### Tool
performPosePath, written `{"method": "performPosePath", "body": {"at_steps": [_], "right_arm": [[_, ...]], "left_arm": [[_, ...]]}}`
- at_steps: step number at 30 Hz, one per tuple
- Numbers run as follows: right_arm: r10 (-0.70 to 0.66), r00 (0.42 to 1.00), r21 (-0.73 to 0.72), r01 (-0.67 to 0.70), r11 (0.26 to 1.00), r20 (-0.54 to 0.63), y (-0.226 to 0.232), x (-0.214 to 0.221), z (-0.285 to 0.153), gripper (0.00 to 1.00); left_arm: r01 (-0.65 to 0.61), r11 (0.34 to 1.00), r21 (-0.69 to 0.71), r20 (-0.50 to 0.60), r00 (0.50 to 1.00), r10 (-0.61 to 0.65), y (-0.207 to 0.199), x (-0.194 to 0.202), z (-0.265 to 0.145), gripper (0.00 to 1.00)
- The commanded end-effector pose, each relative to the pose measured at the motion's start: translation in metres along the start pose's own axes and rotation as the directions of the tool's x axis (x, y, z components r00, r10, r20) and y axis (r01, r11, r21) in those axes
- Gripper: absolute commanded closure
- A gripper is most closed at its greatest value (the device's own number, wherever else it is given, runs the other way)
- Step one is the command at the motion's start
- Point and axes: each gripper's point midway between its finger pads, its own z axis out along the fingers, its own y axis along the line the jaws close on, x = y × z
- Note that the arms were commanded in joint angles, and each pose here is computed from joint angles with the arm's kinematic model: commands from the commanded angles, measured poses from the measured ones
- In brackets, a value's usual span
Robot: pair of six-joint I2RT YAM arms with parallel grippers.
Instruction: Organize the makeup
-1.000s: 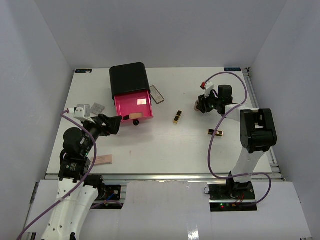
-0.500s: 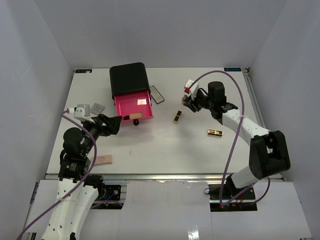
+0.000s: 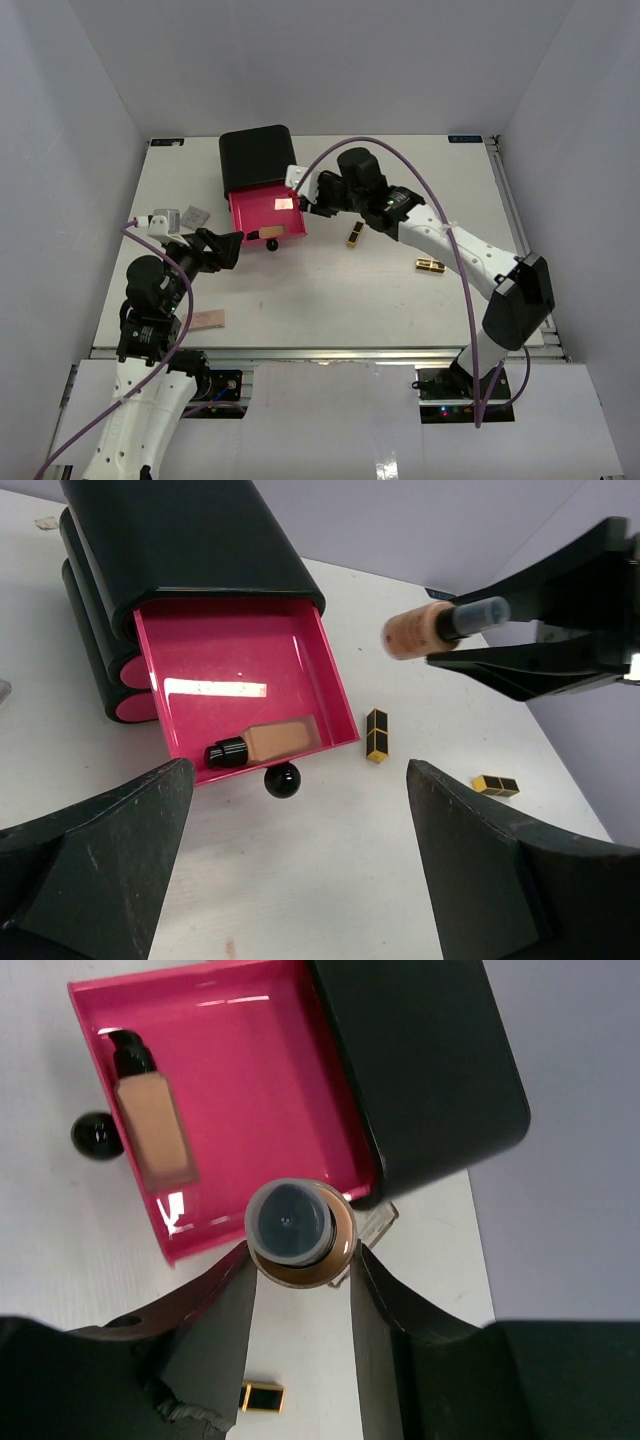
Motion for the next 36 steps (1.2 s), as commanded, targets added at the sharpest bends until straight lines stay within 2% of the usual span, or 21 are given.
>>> {"method": "performPosePath", "body": {"at_steps": [1, 7, 11, 20, 28, 36], "right_arm": [[-0.055, 0.994, -0.012, 0.054, 0.998, -0.091, 0.000, -0.005, 0.032, 0.78], [-0.088, 0.979, -0.042, 0.082, 0.996, -0.185, 0.012, -0.002, 0.064, 0.77], [-0.145, 0.950, 0.018, 0.156, 0.988, -0.275, 0.005, 0.001, 0.074, 0.77], [-0.296, 0.862, 0.050, 0.346, 0.937, -0.412, 0.008, 0.006, 0.094, 0.72], [-0.376, 0.798, 0.042, 0.446, 0.894, -0.471, 0.018, 0.012, 0.109, 0.67], [-0.397, 0.797, 0.043, 0.465, 0.884, -0.456, 0.024, 0.007, 0.119, 0.47]], "left_arm": [[-0.003, 0.999, -0.050, 0.038, 0.999, 0.005, 0.008, -0.006, -0.004, 0.02], [0.018, 0.982, -0.188, 0.121, 0.993, 0.005, 0.028, -0.024, -0.018, 0.02], [0.046, 0.963, -0.266, 0.182, 0.983, 0.003, 0.040, -0.034, -0.029, 0.02], [0.087, 0.940, -0.329, 0.266, 0.964, 0.003, 0.050, -0.047, -0.047, 0.02], [0.095, 0.941, -0.323, 0.297, 0.955, 0.006, 0.049, -0.050, -0.053, 0.02], [0.090, 0.945, -0.316, 0.295, 0.956, 0.007, 0.048, -0.050, -0.052, 0.02]]}}
